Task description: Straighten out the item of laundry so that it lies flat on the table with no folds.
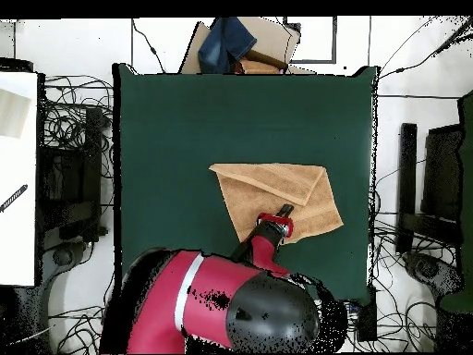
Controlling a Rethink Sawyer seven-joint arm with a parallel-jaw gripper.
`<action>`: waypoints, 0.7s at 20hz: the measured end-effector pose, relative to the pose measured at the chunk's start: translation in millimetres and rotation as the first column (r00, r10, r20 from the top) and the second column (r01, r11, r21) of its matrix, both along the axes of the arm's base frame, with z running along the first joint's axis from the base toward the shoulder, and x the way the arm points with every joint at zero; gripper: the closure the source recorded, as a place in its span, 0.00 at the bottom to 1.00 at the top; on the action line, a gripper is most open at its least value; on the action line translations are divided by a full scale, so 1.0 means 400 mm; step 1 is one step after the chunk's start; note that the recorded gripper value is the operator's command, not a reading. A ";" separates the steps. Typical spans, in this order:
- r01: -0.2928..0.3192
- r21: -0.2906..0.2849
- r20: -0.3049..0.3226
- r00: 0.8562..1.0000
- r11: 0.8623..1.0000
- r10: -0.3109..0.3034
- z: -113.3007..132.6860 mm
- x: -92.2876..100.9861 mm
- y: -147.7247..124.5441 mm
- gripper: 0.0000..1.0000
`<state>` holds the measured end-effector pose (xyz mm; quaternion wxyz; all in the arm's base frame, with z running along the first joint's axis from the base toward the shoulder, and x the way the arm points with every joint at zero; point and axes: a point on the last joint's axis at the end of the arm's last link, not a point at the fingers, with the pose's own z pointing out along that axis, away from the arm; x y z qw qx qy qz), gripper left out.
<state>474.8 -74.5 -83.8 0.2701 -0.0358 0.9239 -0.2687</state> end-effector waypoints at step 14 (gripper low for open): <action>0.020 0.019 -0.029 0.999 1.000 -0.019 0.012 0.009 0.000 1.00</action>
